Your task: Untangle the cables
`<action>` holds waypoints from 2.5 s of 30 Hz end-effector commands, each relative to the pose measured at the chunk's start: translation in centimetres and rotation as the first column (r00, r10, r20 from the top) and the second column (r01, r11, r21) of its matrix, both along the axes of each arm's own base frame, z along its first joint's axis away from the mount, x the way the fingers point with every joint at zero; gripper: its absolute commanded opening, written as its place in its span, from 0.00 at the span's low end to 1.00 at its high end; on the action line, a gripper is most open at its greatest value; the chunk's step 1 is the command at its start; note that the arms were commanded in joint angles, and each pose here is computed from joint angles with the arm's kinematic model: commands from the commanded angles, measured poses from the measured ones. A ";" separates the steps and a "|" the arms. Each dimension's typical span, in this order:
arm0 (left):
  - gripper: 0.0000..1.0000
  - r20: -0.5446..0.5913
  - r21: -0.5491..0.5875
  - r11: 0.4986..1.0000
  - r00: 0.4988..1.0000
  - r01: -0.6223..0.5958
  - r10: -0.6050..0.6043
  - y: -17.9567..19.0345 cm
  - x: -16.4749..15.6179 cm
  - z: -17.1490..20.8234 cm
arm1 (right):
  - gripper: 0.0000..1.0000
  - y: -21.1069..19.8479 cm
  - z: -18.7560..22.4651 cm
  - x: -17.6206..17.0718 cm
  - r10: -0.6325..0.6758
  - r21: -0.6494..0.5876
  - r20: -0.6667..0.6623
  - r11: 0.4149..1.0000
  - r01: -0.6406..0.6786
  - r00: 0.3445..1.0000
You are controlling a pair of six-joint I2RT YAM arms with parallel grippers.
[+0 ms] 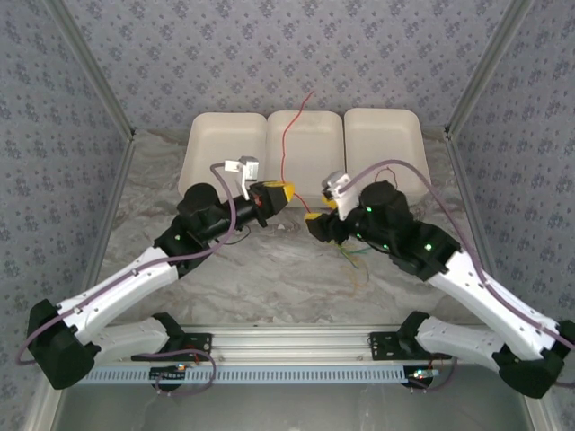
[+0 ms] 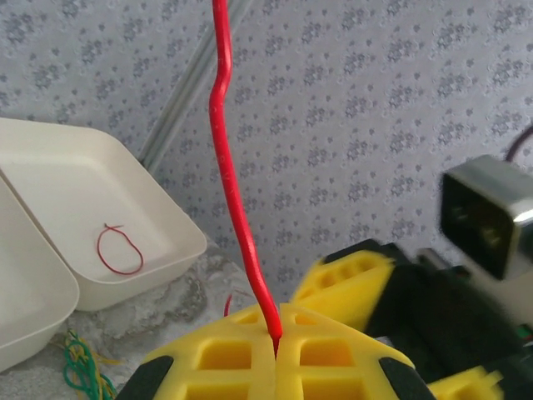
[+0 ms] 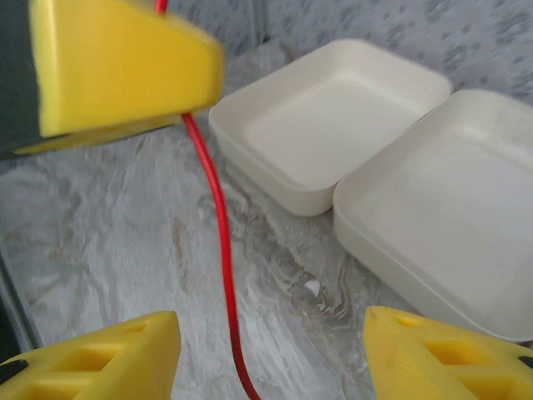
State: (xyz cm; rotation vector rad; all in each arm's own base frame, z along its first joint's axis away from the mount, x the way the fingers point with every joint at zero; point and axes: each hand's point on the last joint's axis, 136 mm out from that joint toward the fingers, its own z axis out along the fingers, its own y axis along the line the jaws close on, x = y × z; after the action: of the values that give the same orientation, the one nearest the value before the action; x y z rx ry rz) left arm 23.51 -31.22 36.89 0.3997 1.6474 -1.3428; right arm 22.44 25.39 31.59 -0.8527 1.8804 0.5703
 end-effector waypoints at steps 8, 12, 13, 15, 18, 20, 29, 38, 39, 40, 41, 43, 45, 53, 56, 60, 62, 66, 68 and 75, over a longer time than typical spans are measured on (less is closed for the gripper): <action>0.00 -0.012 0.005 0.998 0.998 0.058 -0.058 -1.1 -0.1 0.1 | 0.37 2.6 1.6 0.6 0.099 0.041 0.039 0.994 -0.100 0.994; 0.00 -0.020 -0.004 0.999 0.999 0.047 -0.047 -1.1 0.2 -0.1 | 0.00 2.1 1.2 1.5 0.049 0.059 0.012 0.997 -0.050 0.999; 0.00 -0.028 -0.005 0.999 0.999 0.041 -0.041 -1.1 0.3 -0.3 | 0.00 1.9 1.1 1.7 0.038 0.059 0.005 0.998 -0.038 0.999; 0.00 -0.043 -0.018 1.000 0.999 0.020 -0.020 -0.9 0.6 -0.5 | 0.00 1.5 0.8 1.9 0.024 0.050 -0.004 0.998 -0.024 1.000; 0.17 -0.057 -0.044 0.999 0.998 -0.004 0.001 -0.5 0.7 -0.5 | 0.00 0.7 0.7 1.9 0.009 0.045 -0.003 0.999 -0.009 1.000; 0.28 -0.063 -0.057 0.998 0.998 -0.021 0.017 -0.3 0.8 -0.3 | 0.00 0.2 0.7 1.9 0.002 0.038 -0.002 0.999 -0.002 1.000; 0.82 -0.089 -0.029 0.986 0.983 -0.166 0.163 2.6 1.3 -0.1 | 0.00 -4.9 0.7 5.1 -0.180 -0.044 -0.021 0.983 0.179 0.983; 0.80 -0.154 0.158 0.971 0.967 -0.177 0.202 2.8 -1.4 -6.0 | 0.00 -14.7 -2.8 15.2 -0.564 -0.185 -0.170 0.823 0.537 0.808; 0.80 -0.163 0.191 0.966 0.965 -0.175 0.207 2.7 -1.8 -7.0 | 0.00 -15.9 -3.6 16.7 -0.611 -0.207 -0.186 0.790 0.577 0.769; 0.79 -0.170 0.219 0.960 0.963 -0.172 0.211 2.5 -2.3 -8.0 | 0.00 -17.1 -4.5 18.1 -0.657 -0.234 -0.199 0.752 0.616 0.727; 0.80 -0.174 0.234 0.958 0.962 -0.166 0.209 2.3 -2.7 -8.7 | 0.00 -17.8 -5.3 19.2 -0.690 -0.254 -0.214 0.723 0.643 0.692; 0.79 -0.185 0.262 0.953 0.961 -0.153 0.205 1.8 -3.6 -10.4 | 0.00 -18.8 -6.6 21.6 -0.732 -0.286 -0.221 0.680 0.675 0.644; 0.79 -0.191 0.282 0.950 0.962 -0.138 0.197 1.4 -4.3 -11.6 | 0.00 -19.2 -7.3 23.8 -0.755 -0.330 -0.196 0.651 0.683 0.626; 0.78 -0.193 0.351 0.931 0.965 -0.102 0.179 0.0 -5.8 -14.4 | 0.00 -19.7 -14.7 29.0 -0.796 -0.487 -0.277 0.599 0.636 0.538; 0.77 -0.191 0.369 0.925 0.966 -0.091 0.172 -0.4 -6.1 -14.8 | 0.00 -19.3 -17.2 29.8 -0.787 -0.500 -0.309 0.612 0.613 0.534; 0.77 -0.196 0.381 0.921 0.967 -0.077 0.161 -0.8 -6.3 -15.2 | 0.00 -19.1 -20.0 30.4 -0.776 -0.529 -0.331 0.624 0.575 0.537; 0.77 -0.199 0.383 0.921 0.967 -0.072 0.158 -1.0 -6.3 -15.4 | 0.01 -19.2 -20.7 30.5 -0.777 -0.536 -0.339 0.623 0.570 0.530; 0.76 -0.210 0.392 0.918 0.965 -0.063 0.156 -1.4 -6.4 -15.9 | 0.33 -19.2 -20.0 30.1 -0.783 -0.525 -0.336 0.617 0.587 0.523; 0.76 -0.221 0.401 0.915 0.963 -0.056 0.155 -1.7 -6.4 -16.4 | 0.42 -19.1 -18.3 29.6 -0.786 -0.504 -0.311 0.613 0.608 0.534; 0.69 -0.272 0.446 0.895 0.948 -0.028 0.165 -3.7 -5.9 -18.8 | 0.47 -19.2 -10.1 24.4 -0.800 -0.316 -0.299 0.598 0.736 0.521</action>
State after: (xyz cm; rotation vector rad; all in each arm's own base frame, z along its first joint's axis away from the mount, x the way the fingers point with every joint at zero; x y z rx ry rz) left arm 17.29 -33.29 16.62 0.3915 2.2372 -0.9303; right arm 48.73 6.34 15.60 0.0216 2.6053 -0.0491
